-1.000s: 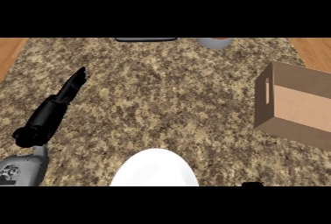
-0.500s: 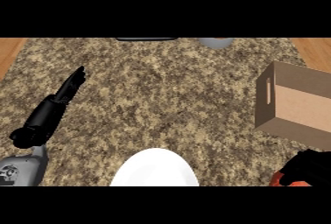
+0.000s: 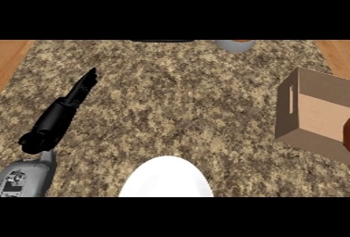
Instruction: Pick the squash from the plate and place it in the cardboard box
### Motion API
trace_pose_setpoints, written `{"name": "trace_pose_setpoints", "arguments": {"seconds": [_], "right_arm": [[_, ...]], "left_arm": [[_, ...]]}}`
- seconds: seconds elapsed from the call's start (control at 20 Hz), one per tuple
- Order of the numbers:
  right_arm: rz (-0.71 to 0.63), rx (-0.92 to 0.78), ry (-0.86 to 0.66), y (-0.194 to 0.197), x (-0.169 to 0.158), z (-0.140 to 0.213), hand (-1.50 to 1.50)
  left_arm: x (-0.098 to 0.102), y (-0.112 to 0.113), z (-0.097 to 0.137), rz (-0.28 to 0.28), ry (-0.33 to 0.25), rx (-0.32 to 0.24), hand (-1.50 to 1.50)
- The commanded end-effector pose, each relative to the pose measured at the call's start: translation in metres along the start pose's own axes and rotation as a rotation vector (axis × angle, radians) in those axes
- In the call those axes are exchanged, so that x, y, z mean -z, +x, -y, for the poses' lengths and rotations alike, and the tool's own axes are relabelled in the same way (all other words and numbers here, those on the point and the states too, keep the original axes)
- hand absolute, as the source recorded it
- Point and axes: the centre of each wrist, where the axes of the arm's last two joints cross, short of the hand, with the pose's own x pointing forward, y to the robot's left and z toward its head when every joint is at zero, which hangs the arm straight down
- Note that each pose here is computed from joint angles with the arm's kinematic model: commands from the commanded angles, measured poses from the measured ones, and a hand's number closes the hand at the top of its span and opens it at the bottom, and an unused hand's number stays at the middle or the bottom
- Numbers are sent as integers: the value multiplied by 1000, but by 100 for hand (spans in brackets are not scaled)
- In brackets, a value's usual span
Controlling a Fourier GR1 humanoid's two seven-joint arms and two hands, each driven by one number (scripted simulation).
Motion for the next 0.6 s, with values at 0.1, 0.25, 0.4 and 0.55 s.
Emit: {"name": "trace_pose_setpoints", "arguments": {"seconds": [0.1, 0.25, 0.4, 0.55], "right_arm": [[-102, -159, 159, -53, 17, 33, 150], [-196, -165, 333, -81, 6, 23, 150], [-188, -160, 401, -101, 19, 27, 150], [-195, -160, 490, -123, 15, 37, 150]], "left_arm": [[6, 5, -7, 6, -19, 8, 0], [5, 2, 4, 20, -39, 8, 0], [17, -1, -4, 26, -38, -23, 0], [6, 6, 11, 13, -38, -2, 0]]}}
